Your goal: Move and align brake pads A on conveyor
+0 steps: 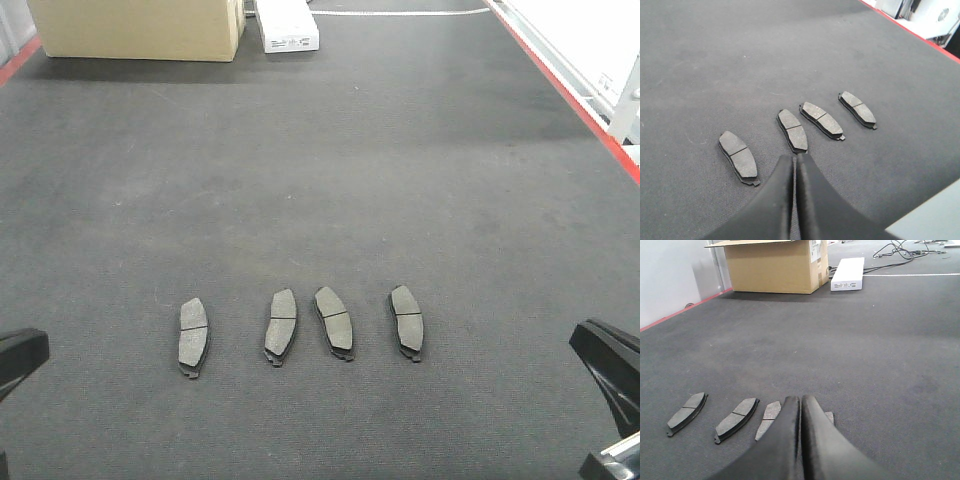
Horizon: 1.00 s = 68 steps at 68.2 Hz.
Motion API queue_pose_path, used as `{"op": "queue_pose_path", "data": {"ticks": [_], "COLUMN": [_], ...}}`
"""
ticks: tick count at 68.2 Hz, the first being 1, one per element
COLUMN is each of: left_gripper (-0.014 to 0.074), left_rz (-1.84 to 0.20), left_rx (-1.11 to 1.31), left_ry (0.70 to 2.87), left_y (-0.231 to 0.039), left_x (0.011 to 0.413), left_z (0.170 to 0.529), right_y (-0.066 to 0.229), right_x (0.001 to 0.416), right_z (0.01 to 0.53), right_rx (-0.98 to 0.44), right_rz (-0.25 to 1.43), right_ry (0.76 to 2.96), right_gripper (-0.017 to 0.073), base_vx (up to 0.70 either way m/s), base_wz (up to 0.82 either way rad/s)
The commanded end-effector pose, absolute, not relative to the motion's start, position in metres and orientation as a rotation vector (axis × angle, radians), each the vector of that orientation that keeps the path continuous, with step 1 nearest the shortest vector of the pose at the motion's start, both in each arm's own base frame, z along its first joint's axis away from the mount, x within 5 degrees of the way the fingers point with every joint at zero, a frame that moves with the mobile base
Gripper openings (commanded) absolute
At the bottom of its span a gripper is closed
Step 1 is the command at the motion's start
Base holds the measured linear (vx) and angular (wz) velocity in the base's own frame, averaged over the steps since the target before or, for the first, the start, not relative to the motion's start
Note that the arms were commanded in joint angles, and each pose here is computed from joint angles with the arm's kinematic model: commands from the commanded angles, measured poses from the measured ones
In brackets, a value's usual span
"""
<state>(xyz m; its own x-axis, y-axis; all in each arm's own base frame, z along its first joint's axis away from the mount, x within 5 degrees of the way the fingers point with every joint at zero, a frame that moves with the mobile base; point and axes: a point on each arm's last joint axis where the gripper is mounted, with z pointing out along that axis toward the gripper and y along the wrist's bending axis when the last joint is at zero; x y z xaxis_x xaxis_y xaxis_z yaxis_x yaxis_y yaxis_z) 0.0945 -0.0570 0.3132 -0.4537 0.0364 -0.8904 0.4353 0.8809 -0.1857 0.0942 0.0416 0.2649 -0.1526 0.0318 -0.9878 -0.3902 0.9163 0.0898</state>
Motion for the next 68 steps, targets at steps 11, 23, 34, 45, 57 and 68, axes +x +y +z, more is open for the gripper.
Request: {"op": "queue_pose_path", "data": {"ticks": [11, 23, 34, 45, 57, 68], "left_gripper": [-0.0006, -0.0006, -0.0006, -0.0006, -0.0006, -0.0006], "left_rz": [-0.528, -0.532, -0.512, -0.363, -0.095, 0.070], "left_rx": [0.402, 0.399, 0.343, 0.202, 0.059, -0.043], "left_ry": [1.872, 1.870, 1.803, 1.688, 1.544, 1.512], "left_y": [-0.062, -0.062, -0.049, -0.023, -0.003, 0.003], "left_x": [0.094, 0.094, 0.081, 0.057, 0.031, 0.023], "left_z": [0.330, 0.330, 0.333, 0.325, 0.308, 0.288], "right_y": [0.045, 0.045, 0.045, 0.045, 0.045, 0.045], "right_x": [0.094, 0.094, 0.094, 0.094, 0.094, 0.094], "right_z": [0.280, 0.280, 0.280, 0.280, 0.280, 0.280], "right_rx": [-0.303, -0.303, -0.303, -0.303, -0.303, -0.303], "right_rz": [0.397, 0.397, 0.397, 0.397, 0.397, 0.397], "right_ry": [1.594, 1.594, 1.594, 1.594, 1.594, 1.594], "right_gripper": [-0.0008, -0.0008, -0.0008, -0.0008, -0.0008, -0.0008], "base_vx": [0.00, 0.00, 0.00, 0.00, 0.00, 0.00], "base_wz": [0.00, 0.00, 0.00, 0.00, 0.00, 0.00]}}
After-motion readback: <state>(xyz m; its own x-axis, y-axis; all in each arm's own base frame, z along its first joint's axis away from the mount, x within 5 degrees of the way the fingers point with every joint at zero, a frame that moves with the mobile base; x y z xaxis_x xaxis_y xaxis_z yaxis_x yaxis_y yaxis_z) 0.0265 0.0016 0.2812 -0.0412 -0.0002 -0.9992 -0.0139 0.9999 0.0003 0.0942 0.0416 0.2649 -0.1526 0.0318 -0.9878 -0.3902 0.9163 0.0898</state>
